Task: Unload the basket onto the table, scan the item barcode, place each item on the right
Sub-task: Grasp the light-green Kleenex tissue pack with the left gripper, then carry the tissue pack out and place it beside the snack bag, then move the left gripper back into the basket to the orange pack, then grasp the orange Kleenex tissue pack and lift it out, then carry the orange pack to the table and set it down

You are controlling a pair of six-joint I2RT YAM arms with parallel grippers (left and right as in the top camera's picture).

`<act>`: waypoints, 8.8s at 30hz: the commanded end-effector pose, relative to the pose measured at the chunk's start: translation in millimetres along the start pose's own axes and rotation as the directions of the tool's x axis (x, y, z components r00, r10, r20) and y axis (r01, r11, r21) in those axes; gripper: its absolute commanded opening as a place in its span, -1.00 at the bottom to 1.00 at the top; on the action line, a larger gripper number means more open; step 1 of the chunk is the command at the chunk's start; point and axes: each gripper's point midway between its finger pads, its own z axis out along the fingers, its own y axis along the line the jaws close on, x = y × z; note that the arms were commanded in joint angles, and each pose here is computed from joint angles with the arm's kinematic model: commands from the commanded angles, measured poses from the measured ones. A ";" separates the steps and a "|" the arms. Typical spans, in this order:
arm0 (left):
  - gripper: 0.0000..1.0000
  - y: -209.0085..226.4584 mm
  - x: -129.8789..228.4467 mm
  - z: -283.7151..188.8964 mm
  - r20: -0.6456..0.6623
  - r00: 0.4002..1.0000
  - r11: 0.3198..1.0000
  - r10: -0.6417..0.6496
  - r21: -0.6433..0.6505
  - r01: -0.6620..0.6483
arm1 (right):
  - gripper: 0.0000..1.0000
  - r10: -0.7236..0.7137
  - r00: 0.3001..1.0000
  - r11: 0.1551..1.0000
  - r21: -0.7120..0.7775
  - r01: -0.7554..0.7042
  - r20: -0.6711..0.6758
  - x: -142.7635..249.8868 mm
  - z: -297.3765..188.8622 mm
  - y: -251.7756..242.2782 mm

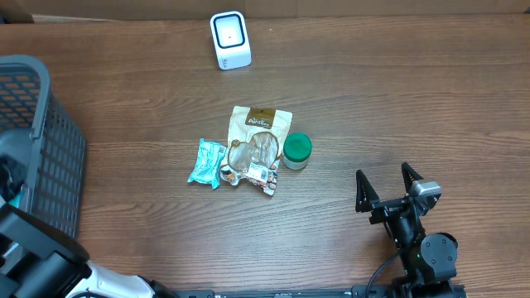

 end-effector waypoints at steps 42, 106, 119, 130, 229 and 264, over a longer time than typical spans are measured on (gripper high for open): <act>-0.91 -239.1 255.9 -60.7 0.086 0.767 0.741 0.636 0.213 -0.637 | 1.00 -0.001 1.000 1.000 0.004 0.001 0.007 1.0 0.0 -1.2; 1.00 -73.2 21.3 -253.6 0.272 0.962 0.981 0.028 0.176 -0.079 | 1.00 -0.001 1.000 1.000 0.004 0.001 0.007 1.0 0.0 -1.2; 1.00 45.9 -0.4 -161.9 0.130 0.948 0.957 -0.291 0.016 0.291 | 1.00 -0.001 1.000 1.000 0.004 0.001 0.007 1.0 0.0 -1.2; 1.00 88.0 22.1 -83.6 0.017 0.993 0.984 -0.115 -0.136 0.117 | 1.00 -0.001 1.000 1.000 0.004 0.001 0.007 1.0 0.0 -1.2; -0.91 100.0 -1.0 106.5 -0.064 0.933 0.876 0.355 -0.327 -0.355 | 1.00 -0.001 1.000 1.000 0.004 0.001 0.007 1.0 0.0 -1.2; -0.91 -130.6 -8.0 -296.1 0.605 0.786 0.837 0.129 0.359 -0.414 | 0.99 -0.001 1.000 1.000 0.004 0.001 0.007 1.0 0.0 -1.2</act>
